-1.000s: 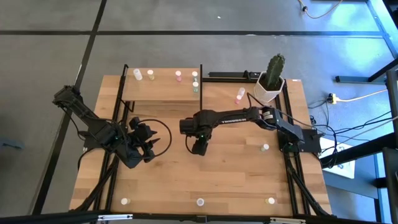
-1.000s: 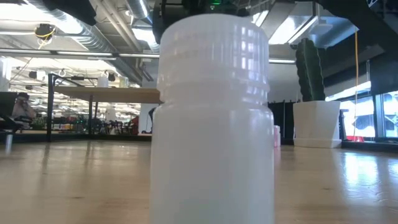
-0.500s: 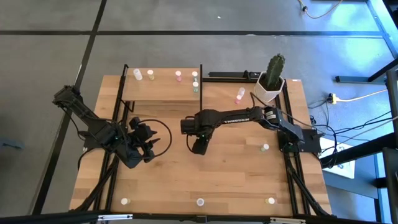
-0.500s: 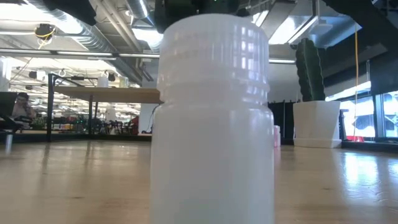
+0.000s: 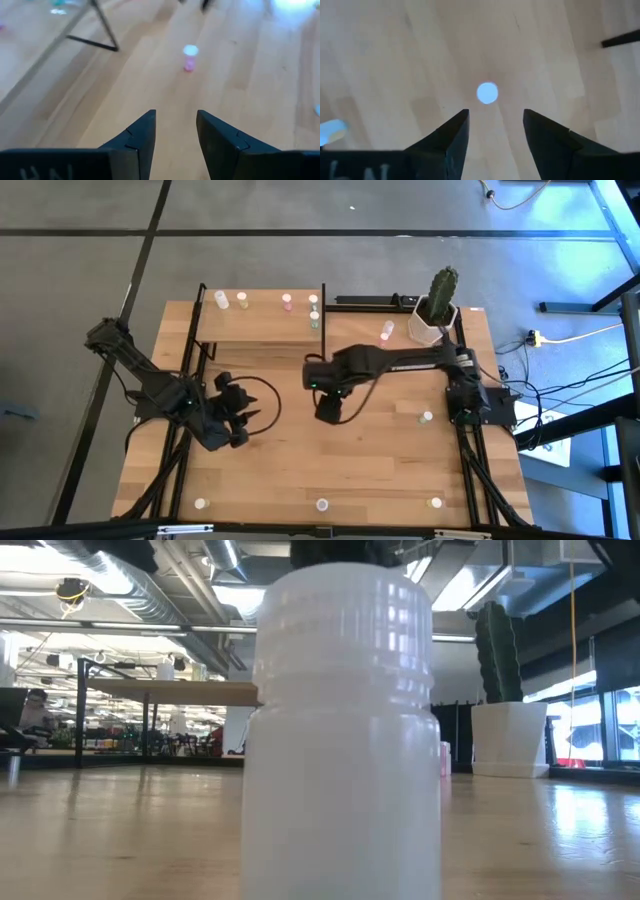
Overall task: Pick and place medicine bottles onto shelf by color
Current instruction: Put the bottom pink pill bottle on the shelf and align it with the other pink pill bottle
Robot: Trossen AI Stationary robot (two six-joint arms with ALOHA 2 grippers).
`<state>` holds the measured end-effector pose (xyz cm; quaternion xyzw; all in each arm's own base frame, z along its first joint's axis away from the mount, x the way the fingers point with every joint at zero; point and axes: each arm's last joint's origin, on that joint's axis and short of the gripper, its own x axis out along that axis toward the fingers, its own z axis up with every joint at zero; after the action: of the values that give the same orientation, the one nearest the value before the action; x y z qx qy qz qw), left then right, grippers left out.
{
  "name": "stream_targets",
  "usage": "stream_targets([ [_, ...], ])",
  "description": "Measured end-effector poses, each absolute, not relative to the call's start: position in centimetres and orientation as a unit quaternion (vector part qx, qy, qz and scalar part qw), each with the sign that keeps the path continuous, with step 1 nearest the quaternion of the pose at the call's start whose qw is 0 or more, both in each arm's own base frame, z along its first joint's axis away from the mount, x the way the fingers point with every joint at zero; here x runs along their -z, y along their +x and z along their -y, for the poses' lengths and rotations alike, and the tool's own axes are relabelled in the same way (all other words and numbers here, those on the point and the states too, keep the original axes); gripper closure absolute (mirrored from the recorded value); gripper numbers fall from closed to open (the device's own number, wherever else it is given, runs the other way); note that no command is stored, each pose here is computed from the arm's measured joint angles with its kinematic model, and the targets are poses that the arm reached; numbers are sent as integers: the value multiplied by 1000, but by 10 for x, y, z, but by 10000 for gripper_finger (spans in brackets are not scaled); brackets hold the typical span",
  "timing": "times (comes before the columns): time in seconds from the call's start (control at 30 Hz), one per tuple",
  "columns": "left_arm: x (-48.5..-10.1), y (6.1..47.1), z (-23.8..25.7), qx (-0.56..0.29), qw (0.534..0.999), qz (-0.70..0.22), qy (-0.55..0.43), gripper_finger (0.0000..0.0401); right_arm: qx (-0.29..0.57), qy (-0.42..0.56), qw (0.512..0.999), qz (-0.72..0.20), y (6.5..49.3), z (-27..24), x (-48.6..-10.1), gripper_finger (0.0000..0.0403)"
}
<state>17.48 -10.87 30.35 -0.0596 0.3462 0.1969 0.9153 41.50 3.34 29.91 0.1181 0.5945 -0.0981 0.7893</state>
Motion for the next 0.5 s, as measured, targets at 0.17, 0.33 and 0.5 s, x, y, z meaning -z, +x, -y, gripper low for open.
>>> stream_targets([
  [0.17,-305,189,105,-175,922,-341,-47,266,93,88,824,-551,394,-42,-337,214],
  [0.33,-305,211,97,-146,928,-341,-33,266,72,53,855,-511,373,-53,-367,214],
  [0.5,-299,240,87,-113,935,-335,-21,266,45,10,874,-483,357,-65,-387,214],
])
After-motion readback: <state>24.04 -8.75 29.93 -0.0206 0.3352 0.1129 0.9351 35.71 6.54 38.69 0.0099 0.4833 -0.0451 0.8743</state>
